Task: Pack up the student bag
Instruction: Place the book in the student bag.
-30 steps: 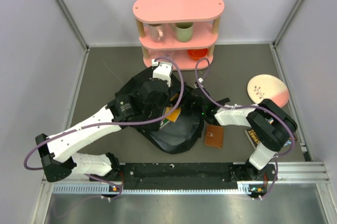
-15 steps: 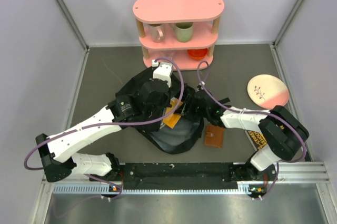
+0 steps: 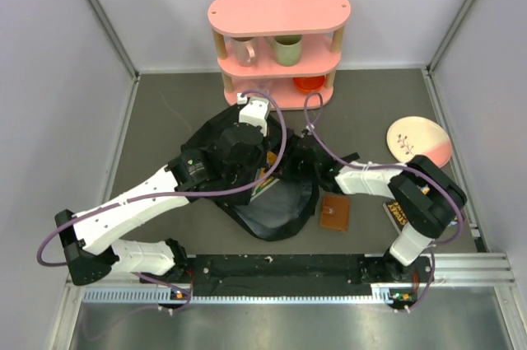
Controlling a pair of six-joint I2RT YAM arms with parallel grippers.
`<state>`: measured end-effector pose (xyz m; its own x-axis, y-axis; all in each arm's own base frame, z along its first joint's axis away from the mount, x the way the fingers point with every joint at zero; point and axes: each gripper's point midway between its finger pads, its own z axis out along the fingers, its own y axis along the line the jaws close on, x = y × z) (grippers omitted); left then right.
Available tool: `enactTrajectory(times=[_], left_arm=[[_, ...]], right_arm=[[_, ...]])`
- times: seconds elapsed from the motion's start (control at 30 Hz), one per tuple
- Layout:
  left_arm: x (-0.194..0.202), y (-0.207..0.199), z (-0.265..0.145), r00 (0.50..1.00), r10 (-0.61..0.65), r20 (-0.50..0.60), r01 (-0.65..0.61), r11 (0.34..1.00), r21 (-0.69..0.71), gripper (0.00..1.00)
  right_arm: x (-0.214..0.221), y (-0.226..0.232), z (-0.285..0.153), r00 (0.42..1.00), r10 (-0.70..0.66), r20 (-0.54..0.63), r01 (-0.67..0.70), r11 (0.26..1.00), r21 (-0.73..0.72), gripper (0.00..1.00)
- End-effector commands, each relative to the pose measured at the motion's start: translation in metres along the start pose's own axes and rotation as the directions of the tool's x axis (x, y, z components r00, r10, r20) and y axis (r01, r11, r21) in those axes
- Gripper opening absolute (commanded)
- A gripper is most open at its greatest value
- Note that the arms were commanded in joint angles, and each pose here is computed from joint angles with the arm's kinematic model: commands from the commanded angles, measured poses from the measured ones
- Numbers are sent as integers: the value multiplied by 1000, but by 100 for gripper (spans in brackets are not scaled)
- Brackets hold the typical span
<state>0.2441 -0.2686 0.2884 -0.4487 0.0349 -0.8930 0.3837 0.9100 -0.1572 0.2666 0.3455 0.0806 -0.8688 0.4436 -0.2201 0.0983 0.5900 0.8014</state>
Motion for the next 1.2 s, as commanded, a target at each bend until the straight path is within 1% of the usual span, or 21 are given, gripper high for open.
enactTrajectory(times=[0.0,0.03,0.07,0.17,0.33,0.43,0.47,0.53,0.57,0.6,0.7,0.73,0.8,0.83,0.87,0.9,0.93,1.03,1.07,1.1,1.17], left_arm=[[-37,-11,-12,988,-97,121,90,994,67,0],[-37,-11,-12,988,-97,120,89,994,68,0],[-37,-12,-12,988,-98,118,90,993,71,0],[-34,-10,-11,989,-93,111,86,994,64,0],[-27,-7,-8,991,-94,100,89,995,50,0],[-22,-5,-7,991,-95,90,91,995,44,0],[-21,-4,-7,991,-100,88,96,994,42,0],[-18,-2,-6,992,-99,83,96,995,38,0],[-16,-2,-5,992,-102,81,99,994,39,0],[-15,-1,-5,992,-101,78,98,994,37,0],[-14,-2,-4,992,-102,75,99,994,41,0],[-15,-2,-4,992,-103,76,100,994,40,0],[-13,-2,-4,992,-102,72,99,994,41,0],[-11,-2,-4,993,-100,68,98,994,41,0],[-10,-1,-3,993,-99,65,96,995,38,0],[-9,0,-3,993,-98,63,96,995,38,0],[-7,0,-2,993,-98,61,96,995,37,0],[-1,-3,0,995,-92,44,90,995,52,0],[5,-3,3,996,-89,33,87,995,53,0],[6,-4,3,995,-92,30,90,994,57,0],[12,-9,6,996,-87,4,87,993,80,6]], right_arm=[[-24,63,15,992,83,90,-67,983,-172,0],[-28,70,18,991,94,98,-75,981,-181,0],[-25,63,27,991,98,89,-83,984,-159,0],[-22,72,36,995,78,66,-66,984,-166,0],[-14,58,39,998,-22,64,30,992,-120,15],[-13,47,26,993,-87,81,94,992,-83,30],[-14,44,22,991,-98,92,105,992,-72,42],[-15,39,7,984,-141,106,147,988,-53,53],[-14,32,3,982,-153,111,157,987,-36,61],[-17,37,-7,978,-167,126,173,984,-45,63],[-16,25,-21,971,-201,132,203,979,-4,68],[-23,33,-32,963,-206,171,211,977,-13,68],[-22,23,-44,957,-230,176,232,973,12,68],[-27,30,-59,950,-232,210,237,971,-1,68],[-23,15,-65,950,-241,197,238,970,42,68],[-23,13,-74,948,-244,204,239,970,48,69],[-27,19,-89,940,-245,239,246,969,29,68],[-27,3,-112,929,-252,272,246,968,56,69],[-30,11,-128,919,-248,307,254,967,22,69],[-29,7,-136,918,-249,308,251,967,34,69],[-41,12,-159,892,-244,381,248,968,40,71]])
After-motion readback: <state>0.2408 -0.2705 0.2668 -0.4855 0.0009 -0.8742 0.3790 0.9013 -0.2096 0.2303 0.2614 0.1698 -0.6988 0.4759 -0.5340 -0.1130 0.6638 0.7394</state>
